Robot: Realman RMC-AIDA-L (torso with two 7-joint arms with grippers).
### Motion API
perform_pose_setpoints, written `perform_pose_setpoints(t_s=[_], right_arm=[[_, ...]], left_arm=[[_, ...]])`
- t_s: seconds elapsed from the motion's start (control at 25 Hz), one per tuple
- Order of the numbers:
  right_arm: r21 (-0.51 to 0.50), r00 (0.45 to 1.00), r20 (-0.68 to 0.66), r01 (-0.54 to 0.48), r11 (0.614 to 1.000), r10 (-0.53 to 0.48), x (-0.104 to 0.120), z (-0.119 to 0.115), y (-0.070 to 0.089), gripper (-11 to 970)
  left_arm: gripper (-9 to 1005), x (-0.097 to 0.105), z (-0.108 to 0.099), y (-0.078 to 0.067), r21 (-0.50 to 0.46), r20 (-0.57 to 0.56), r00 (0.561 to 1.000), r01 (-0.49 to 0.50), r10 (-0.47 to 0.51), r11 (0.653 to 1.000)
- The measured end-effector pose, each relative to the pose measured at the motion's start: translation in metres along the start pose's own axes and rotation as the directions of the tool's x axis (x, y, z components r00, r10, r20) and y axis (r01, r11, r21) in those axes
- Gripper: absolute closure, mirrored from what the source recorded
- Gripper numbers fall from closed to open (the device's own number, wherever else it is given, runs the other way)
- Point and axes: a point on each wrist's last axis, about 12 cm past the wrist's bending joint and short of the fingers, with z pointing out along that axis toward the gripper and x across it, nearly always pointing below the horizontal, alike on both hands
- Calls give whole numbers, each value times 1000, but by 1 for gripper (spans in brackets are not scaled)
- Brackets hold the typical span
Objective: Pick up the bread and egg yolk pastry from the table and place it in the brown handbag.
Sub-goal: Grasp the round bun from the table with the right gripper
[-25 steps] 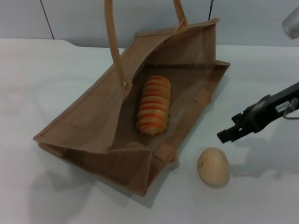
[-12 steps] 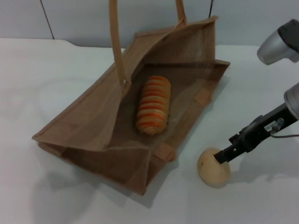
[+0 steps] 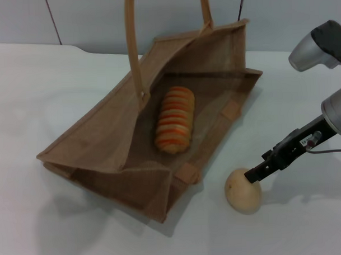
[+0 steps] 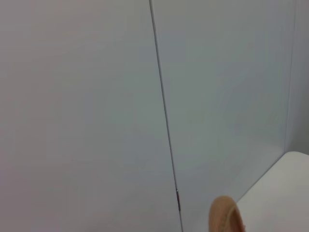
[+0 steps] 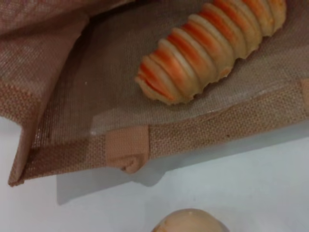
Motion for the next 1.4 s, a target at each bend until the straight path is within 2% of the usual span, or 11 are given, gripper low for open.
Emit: perform_pose_setpoints(t_s=[0.44, 1.12, 1.4], right_arm=[[11, 999, -43, -8, 1000, 9, 3, 0, -1, 127], [-89, 999, -33, 8, 996, -11, -7, -1, 15, 126], [-83, 1000, -26, 14, 996, -17, -8, 0, 14, 126]], left_arm=[[897, 2, 4, 1, 3, -14, 1000, 2, -2, 1000], [895, 2, 3, 2, -1, -15, 1000, -3, 3, 1000], [896, 1, 4, 1, 2, -13, 1000, -4, 4, 1000]])
